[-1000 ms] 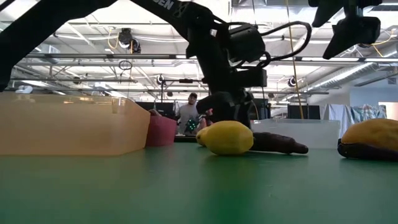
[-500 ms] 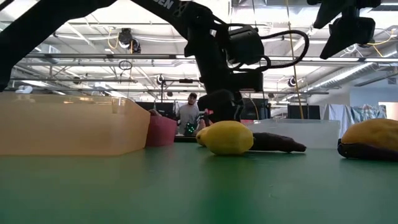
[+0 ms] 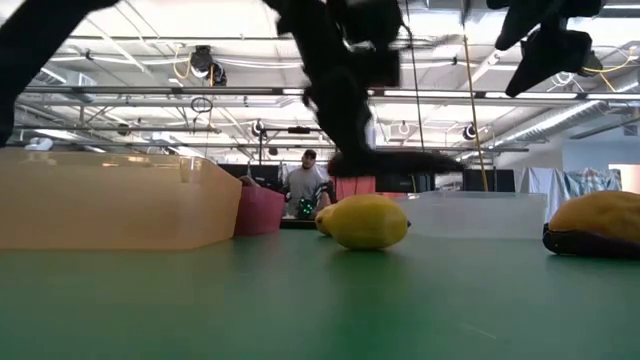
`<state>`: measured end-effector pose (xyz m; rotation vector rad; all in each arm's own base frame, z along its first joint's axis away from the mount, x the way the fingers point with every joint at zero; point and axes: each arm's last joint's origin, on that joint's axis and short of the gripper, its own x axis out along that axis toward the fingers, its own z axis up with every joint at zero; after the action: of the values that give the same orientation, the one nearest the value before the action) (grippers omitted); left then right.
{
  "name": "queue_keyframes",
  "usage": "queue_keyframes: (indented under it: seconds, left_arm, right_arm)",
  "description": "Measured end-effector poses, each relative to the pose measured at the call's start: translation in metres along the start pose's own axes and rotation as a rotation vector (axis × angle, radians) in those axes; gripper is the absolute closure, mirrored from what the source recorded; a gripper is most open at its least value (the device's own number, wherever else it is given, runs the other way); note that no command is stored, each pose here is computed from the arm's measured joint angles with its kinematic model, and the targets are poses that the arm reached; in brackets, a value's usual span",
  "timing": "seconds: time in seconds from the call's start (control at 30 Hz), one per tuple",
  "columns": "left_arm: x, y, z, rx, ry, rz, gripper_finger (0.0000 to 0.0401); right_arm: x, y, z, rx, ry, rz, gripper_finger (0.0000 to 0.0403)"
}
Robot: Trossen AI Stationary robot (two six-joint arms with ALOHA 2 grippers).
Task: Sort produce into baskets
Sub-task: Put the eggplant into the orange bin
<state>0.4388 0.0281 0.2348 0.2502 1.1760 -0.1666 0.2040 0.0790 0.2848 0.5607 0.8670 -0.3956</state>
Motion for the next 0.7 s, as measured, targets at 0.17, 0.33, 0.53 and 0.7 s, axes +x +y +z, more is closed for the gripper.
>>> queue_keyframes:
  seconds: [0.17, 0.33, 0.53, 0.7]
  left_arm:
    - [-0.052, -0.008, -0.018, -0.067, 0.091, -0.026, 0.0214]
    - [-0.101, -0.024, -0.041, -0.188, 0.190, -0.058, 0.0215]
    - [-0.158, -0.059, -0.081, -0.291, 0.058, -0.033, 0.0215]
    - [-0.183, -0.084, -0.127, -0.473, -0.056, -0.004, 0.0215]
  right_arm:
    - [0.002, -0.002, 0.006, -0.008, -0.024, 0.003, 0.0040]
    - [0.004, -0.004, 0.015, -0.015, -0.055, 0.009, 0.0040]
    - [0.006, -0.006, 0.022, 0.000, -0.085, 0.016, 0.0040]
    - [0.007, -0.007, 0.028, 0.010, -0.109, 0.020, 0.0040]
